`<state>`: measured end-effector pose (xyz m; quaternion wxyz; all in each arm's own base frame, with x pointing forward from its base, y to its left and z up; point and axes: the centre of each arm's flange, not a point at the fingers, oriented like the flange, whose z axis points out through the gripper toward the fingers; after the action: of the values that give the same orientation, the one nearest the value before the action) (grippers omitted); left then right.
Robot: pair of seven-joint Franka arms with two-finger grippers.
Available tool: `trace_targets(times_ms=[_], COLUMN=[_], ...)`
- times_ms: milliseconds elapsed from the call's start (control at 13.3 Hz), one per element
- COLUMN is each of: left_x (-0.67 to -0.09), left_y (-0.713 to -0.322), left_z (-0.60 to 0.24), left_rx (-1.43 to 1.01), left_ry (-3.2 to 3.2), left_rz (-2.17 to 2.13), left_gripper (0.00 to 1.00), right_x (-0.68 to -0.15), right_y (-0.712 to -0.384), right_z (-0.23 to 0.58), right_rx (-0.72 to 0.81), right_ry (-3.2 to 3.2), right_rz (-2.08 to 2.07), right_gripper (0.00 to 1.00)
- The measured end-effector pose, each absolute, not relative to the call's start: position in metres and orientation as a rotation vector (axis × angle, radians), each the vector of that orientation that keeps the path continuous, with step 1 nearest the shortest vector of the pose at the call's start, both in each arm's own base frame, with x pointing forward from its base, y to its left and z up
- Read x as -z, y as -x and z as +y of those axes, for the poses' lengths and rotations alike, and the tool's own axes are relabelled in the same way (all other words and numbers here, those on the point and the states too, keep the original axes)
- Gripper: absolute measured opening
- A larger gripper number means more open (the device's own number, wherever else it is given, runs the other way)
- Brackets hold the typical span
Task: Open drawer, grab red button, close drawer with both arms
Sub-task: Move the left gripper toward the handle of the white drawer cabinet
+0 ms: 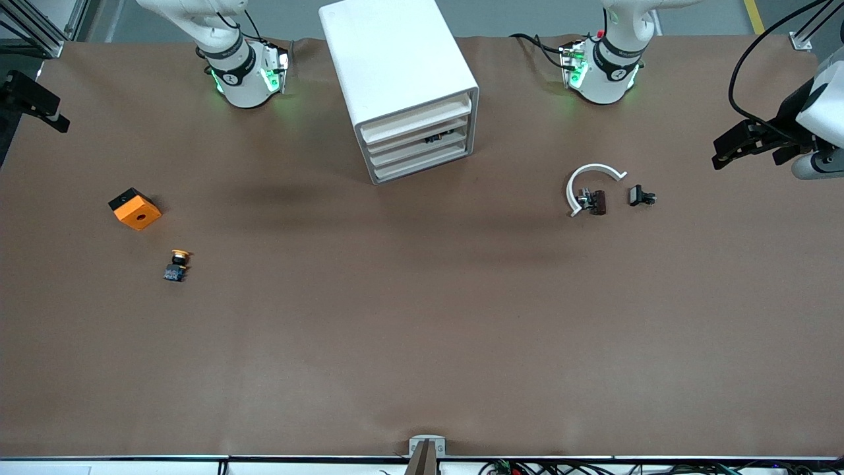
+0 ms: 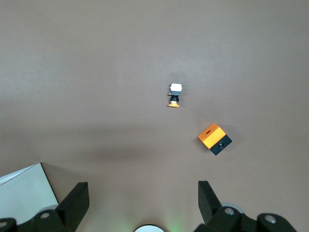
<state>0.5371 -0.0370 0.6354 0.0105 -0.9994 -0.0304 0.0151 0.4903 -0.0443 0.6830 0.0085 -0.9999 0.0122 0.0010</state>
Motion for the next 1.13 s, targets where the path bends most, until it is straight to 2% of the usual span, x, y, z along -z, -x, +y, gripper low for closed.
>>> trace_targets(times_ms=[603,830,1131], left_x=[-0.624,-0.589,-0.507], left_y=[-0.542,-0.549,-0.569], left_z=[-0.041,-0.046,-0.09], left_rx=[-0.088,-0.251,-0.491], left_ry=[3.118,3.096,2.997], left_rz=[-0.081,-0.171,-0.416], left_gripper=[1.0,1.0,1.0], right_x=[-0.683,-0.682,-0.682], right_y=[-0.49,-0.49,-0.49], right_z=[-0.045,-0.046,-0.046], right_rx=[-0.004,-0.005,-0.007], right_ry=[3.124,3.124,3.124], right_rz=[0.039,0.042,0.043], right_gripper=[1.0,1.0,1.0])
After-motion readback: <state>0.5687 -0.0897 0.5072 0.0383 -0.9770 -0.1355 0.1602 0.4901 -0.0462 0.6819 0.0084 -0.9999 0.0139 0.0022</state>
